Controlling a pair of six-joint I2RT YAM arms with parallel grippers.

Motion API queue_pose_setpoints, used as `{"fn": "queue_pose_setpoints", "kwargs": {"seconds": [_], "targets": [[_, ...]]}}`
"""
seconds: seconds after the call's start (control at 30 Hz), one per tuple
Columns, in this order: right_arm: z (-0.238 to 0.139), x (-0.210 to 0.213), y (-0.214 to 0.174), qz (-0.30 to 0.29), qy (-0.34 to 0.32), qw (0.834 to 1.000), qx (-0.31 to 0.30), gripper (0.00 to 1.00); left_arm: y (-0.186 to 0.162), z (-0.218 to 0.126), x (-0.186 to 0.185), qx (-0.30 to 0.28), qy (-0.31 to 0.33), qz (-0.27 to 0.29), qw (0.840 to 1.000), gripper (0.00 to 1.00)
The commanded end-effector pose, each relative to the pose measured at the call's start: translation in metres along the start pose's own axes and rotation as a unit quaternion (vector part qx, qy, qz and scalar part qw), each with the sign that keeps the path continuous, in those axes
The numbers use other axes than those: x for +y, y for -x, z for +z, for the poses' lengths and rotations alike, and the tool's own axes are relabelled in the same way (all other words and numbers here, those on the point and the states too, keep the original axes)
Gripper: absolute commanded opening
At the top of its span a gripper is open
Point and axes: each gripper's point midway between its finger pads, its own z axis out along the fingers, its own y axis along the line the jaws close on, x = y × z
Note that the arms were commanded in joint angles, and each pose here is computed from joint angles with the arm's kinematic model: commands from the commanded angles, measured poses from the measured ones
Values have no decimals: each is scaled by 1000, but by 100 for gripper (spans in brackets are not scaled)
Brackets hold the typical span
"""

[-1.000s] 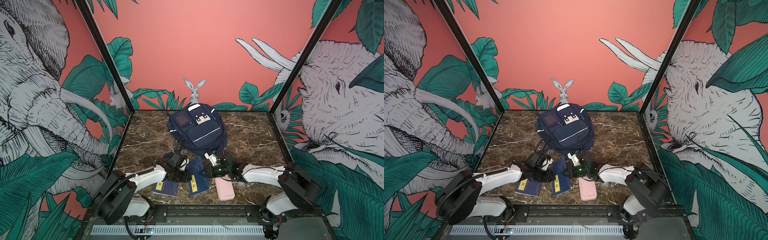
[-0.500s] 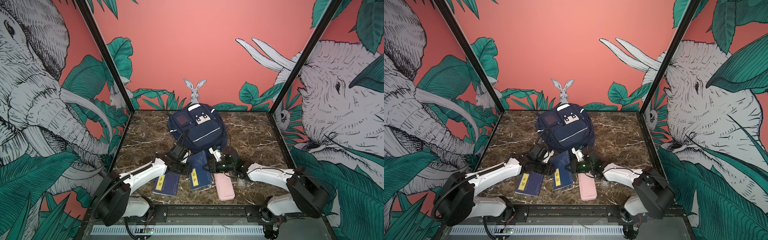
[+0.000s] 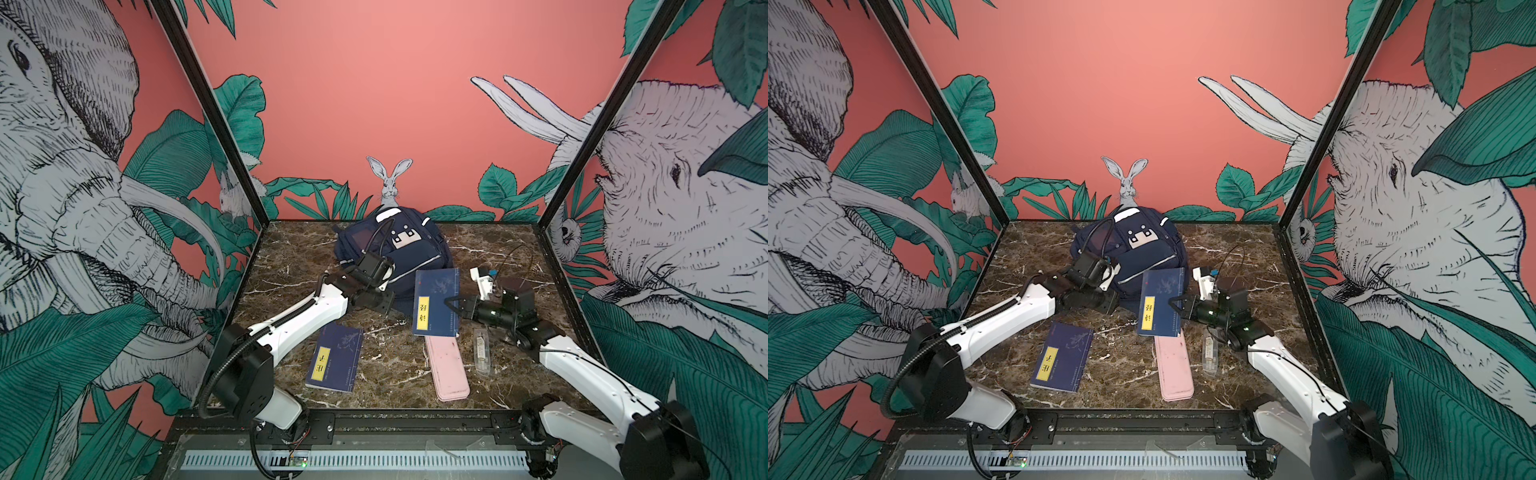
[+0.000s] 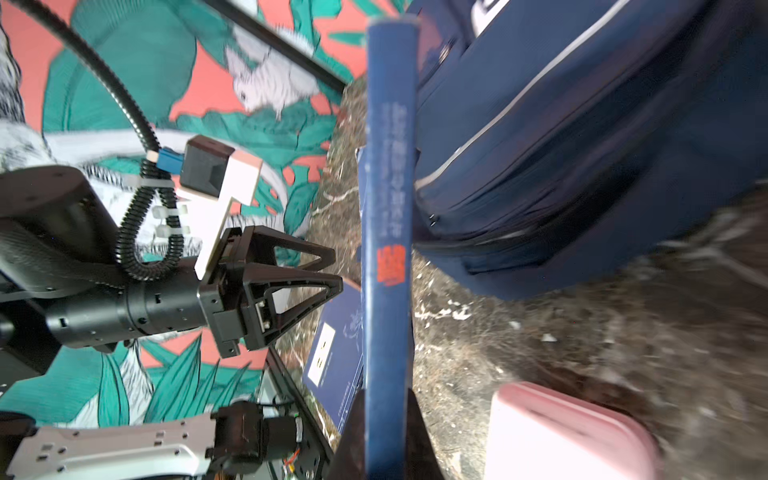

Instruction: Pack the student bag

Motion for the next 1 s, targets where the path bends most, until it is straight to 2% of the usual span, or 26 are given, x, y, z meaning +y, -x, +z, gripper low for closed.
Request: {"fn": "queue_pose_setpoints", "kwargs": {"seconds": [0.0, 0.17, 0.2, 0.33, 0.57, 0.97], "targets": [[-20, 0, 14, 1, 10, 1000, -29, 0, 15, 4, 4, 11, 25, 32, 999, 53], [-46, -14, 38, 31, 2, 996, -80, 0, 41, 22, 3, 12, 35, 48, 998, 52], [-49, -16, 42, 36, 2, 995, -88, 0, 41, 26, -11, 16, 26, 62, 998, 52], [-62, -26, 54, 60, 1, 992, -113, 0, 50, 44, -19, 29, 23, 81, 996, 52], [-71, -25, 65, 73, 22, 990, -123, 0, 55, 71, -34, 64, 80, 170, 980, 51], [-80, -30, 55, 77, 13, 989, -126, 0, 58, 88, -54, 64, 48, 177, 981, 51]]}}
